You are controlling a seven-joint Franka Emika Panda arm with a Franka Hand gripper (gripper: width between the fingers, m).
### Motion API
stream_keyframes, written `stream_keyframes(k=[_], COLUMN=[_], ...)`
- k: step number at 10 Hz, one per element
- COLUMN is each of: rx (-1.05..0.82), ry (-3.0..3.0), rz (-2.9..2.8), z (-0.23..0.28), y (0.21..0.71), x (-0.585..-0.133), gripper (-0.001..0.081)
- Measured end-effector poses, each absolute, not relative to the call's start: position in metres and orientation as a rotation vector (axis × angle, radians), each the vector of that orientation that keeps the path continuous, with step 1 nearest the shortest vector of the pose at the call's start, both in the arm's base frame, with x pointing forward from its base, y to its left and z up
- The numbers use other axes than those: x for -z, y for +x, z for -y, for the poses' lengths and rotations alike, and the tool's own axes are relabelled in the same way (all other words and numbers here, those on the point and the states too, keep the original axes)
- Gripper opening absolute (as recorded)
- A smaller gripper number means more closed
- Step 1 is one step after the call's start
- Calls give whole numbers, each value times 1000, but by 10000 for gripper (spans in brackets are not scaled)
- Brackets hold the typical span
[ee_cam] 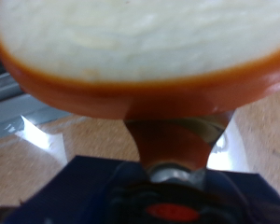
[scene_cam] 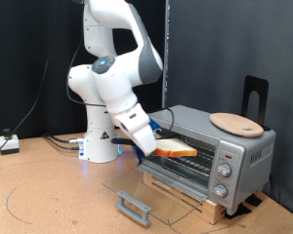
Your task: Make a piece of toast with the oven
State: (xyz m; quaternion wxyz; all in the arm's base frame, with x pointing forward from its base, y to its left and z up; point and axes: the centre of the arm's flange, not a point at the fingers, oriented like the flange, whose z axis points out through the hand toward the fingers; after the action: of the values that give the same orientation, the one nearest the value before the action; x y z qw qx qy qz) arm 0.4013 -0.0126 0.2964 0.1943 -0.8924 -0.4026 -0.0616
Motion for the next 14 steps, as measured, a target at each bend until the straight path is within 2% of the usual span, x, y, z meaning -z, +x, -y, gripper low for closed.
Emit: stream_keyframes(k=[3, 6, 9, 14], rx=[221, 229, 214, 167], ry=[-2518, -2530, -2574, -2569], rz=[1243, 1306, 1396, 1393], z=[-31, -53, -44, 1], y=[397, 393, 393, 387], x=[-296, -298, -300, -311], gripper=[449, 449, 449, 449])
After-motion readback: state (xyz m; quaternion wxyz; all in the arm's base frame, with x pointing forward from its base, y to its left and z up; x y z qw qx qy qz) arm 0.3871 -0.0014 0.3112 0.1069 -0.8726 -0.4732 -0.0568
